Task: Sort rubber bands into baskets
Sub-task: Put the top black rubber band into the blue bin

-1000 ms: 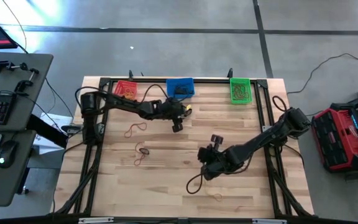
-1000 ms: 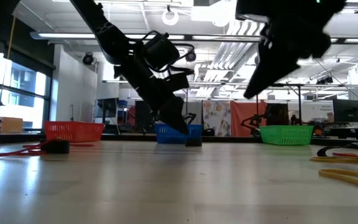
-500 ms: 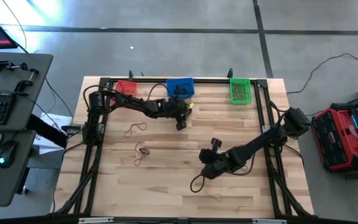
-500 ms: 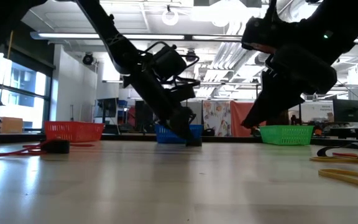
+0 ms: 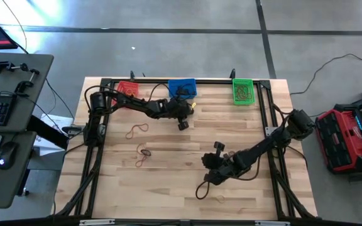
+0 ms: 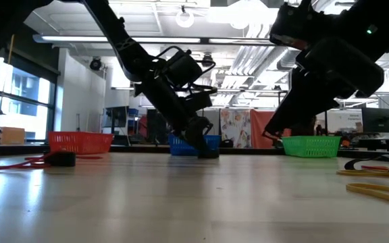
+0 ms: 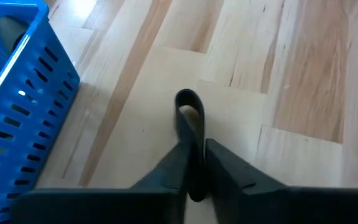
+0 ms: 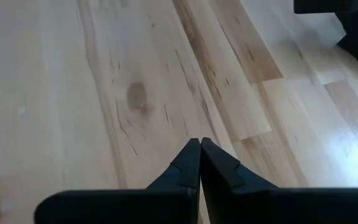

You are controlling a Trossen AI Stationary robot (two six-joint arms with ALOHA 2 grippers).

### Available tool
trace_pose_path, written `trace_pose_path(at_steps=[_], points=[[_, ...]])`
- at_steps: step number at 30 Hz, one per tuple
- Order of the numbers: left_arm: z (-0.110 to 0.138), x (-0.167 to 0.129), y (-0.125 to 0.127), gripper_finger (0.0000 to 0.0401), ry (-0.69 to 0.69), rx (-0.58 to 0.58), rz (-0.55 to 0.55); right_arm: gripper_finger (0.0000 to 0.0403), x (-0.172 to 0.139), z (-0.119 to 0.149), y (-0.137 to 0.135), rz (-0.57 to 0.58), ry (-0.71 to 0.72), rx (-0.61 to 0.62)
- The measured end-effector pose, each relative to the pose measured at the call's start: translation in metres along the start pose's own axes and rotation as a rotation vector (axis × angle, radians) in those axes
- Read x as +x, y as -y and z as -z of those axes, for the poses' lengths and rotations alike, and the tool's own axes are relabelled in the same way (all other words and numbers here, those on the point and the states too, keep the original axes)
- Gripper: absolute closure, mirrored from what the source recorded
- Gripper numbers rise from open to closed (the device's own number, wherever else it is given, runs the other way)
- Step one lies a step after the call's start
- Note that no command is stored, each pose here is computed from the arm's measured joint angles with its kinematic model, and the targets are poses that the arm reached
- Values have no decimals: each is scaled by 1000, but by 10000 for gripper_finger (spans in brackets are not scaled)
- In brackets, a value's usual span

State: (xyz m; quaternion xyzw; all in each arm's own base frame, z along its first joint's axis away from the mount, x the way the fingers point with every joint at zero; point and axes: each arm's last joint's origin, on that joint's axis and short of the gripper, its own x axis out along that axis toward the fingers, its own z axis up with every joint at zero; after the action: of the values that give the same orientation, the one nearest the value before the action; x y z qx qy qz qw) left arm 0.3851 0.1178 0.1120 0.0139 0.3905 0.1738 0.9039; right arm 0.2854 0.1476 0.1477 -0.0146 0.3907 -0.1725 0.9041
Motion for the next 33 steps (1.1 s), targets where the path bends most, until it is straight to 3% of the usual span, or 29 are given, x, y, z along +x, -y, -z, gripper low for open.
trace_pose_path(at_steps=[3,8,16,23,33], points=[[1,0,0,394,-8,11,-4,403,0,0,0,-1,2,1],[0,-4,3,396,-18,37,2,403,0,0,0,2,4,0],[-29,-52,1,400,38,51,-8,403,0,-2,-1,1,20,9],[-50,-101,-43,400,133,-17,-85,403,1,-5,0,11,42,18],[-46,-99,-114,401,104,-93,-65,403,13,-16,13,23,47,2]])
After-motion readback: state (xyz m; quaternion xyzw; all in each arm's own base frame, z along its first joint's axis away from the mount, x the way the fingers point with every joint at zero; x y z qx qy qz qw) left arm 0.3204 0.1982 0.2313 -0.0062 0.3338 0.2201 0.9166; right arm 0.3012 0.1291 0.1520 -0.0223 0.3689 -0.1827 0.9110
